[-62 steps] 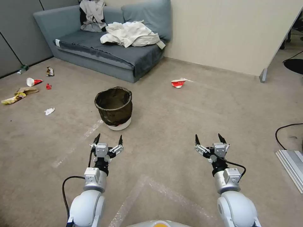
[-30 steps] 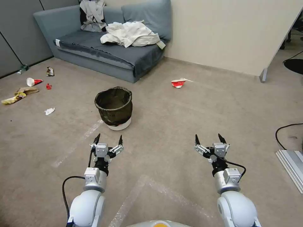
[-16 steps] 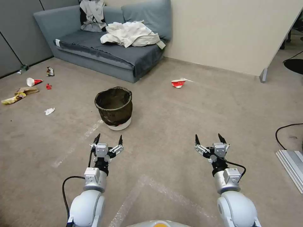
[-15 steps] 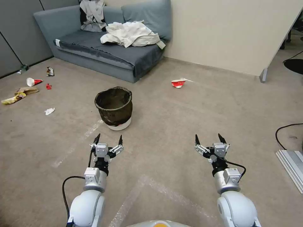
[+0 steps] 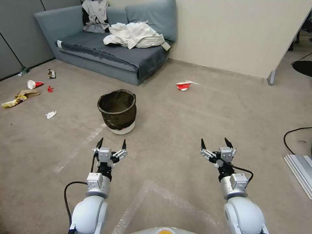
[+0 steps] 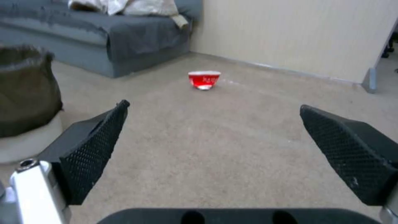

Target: Pick up the trash can from the floor.

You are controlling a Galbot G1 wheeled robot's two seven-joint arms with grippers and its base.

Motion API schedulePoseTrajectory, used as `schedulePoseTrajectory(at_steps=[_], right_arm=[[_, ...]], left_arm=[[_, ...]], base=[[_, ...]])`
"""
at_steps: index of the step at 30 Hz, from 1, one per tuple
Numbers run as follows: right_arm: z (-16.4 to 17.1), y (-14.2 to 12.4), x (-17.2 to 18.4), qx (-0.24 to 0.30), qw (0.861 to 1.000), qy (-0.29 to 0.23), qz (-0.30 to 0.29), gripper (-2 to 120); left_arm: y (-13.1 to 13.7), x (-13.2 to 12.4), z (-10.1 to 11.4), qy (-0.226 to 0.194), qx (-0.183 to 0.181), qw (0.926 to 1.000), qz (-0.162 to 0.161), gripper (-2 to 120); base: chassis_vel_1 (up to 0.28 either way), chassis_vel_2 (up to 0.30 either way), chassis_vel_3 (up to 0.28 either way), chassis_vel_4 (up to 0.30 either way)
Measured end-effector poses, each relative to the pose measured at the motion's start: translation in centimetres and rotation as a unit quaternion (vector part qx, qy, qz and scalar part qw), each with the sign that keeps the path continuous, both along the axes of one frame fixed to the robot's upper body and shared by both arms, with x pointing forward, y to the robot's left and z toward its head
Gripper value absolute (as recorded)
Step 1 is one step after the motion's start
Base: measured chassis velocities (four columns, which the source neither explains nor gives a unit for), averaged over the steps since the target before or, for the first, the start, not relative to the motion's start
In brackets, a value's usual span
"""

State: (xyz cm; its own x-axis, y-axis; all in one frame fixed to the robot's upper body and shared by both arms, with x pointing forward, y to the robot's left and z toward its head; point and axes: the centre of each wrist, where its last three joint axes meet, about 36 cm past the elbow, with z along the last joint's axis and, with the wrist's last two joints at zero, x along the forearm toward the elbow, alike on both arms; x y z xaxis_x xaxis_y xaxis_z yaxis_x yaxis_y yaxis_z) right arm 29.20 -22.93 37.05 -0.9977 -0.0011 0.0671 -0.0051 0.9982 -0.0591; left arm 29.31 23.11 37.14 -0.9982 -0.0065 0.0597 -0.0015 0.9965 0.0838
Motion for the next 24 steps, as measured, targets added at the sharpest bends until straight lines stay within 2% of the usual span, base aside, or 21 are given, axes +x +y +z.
schedulePoseTrajectory(at_steps=[3,4,8,11,24], right_arm=[[3.1,0.7,-2.7,0.04,0.999,-0.019,-0.011,100],[3.1,0.7,-2.7,0.04,0.999,-0.019,-0.011,100],[4.9,0.8,-3.8,0.051,0.998,-0.031,-0.014,100],[4.9,0.6,-3.9,0.049,0.998,-0.029,-0.016,100],[5.2,0.1,-4.1,0.045,0.998,-0.027,-0.02,100]], left_arm=[[0.2,-2.2,2.7,-0.032,0.027,0.9986,0.032,100],[0.2,-2.2,2.7,-0.032,0.027,0.9986,0.032,100],[0.3,-5.1,6.7,-0.076,0.056,0.9928,0.073,100],[0.3,-5.5,7.5,-0.08,0.057,0.9923,0.075,100],[0.5,-5.9,7.3,-0.061,0.049,0.9951,0.06,100]], base=[[0.0,0.0,0.0,0.0],[0.0,0.0,0.0,0.0],[0.0,0.0,0.0,0.0],[0.0,0.0,0.0,0.0],[0.0,0.0,0.0,0.0]])
